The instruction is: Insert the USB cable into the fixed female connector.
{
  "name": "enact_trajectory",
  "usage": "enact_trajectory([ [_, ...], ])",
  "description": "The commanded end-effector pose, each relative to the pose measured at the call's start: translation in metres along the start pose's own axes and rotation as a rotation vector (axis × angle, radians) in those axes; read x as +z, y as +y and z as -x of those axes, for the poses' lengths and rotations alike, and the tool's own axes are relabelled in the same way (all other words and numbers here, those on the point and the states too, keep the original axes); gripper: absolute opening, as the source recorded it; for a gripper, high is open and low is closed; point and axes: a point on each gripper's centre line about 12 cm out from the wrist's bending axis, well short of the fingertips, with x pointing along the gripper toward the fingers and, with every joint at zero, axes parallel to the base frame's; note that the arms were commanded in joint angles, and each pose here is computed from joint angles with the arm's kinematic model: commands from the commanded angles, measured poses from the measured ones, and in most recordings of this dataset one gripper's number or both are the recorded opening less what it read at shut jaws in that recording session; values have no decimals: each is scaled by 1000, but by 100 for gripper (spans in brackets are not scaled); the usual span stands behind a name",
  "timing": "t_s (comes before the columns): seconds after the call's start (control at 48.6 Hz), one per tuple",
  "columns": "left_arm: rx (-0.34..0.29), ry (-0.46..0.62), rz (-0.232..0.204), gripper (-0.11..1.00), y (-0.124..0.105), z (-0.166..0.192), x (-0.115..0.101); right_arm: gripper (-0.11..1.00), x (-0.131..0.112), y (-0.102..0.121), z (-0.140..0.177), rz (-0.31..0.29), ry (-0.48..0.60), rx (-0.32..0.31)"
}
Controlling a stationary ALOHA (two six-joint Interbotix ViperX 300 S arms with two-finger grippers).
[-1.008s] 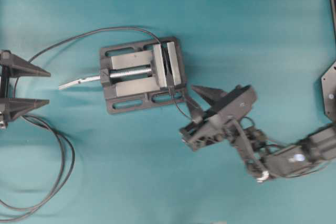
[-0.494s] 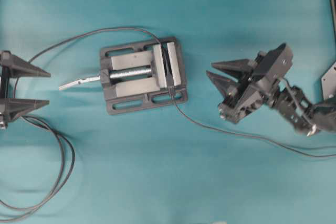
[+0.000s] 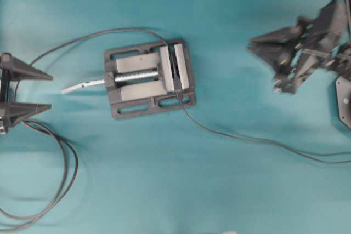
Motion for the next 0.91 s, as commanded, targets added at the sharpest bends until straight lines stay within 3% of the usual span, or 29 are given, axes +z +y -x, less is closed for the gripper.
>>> enact_trajectory([
  [0.0,-1,-11,-7,100,-1,-1,5,30,5,-6,16,3,-47,26],
  [0.247,-1,-12,-7,100,-1,-1,4,29,-1,-9,48,-26,-13,89],
  [0.514,-1,-12,-7,100,-1,-1,4,18,15,-21,76,-29,-265,94],
  [0.885,-1,-12,-7,100,-1,-1,5,17,25,-29,88,-26,-425,63],
])
